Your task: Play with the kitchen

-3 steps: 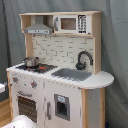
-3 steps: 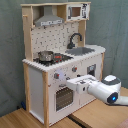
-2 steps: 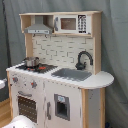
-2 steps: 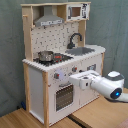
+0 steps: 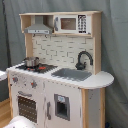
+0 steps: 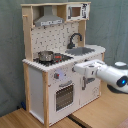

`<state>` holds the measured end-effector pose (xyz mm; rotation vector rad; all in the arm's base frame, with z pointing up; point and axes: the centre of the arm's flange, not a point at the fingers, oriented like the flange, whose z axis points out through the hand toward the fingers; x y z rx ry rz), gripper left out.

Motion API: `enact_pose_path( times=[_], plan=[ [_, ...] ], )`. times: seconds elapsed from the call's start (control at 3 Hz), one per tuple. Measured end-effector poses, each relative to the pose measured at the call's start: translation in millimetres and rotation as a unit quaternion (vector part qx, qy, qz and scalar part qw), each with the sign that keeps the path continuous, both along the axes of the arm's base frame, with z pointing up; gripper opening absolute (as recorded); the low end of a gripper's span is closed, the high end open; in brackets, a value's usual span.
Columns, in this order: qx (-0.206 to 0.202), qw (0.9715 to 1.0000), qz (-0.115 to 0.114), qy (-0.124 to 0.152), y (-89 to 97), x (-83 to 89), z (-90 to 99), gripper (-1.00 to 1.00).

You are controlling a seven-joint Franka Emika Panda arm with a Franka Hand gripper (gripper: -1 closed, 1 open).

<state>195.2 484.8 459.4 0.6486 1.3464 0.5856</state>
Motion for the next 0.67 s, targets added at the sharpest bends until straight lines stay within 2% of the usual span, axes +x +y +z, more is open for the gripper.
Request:
enact_pose_path(
  times=[0.67],
  plan=[
    [-0.018,0.9998,0.0,-0.007,-43.3,4.8,60.6,1.0]
  ],
)
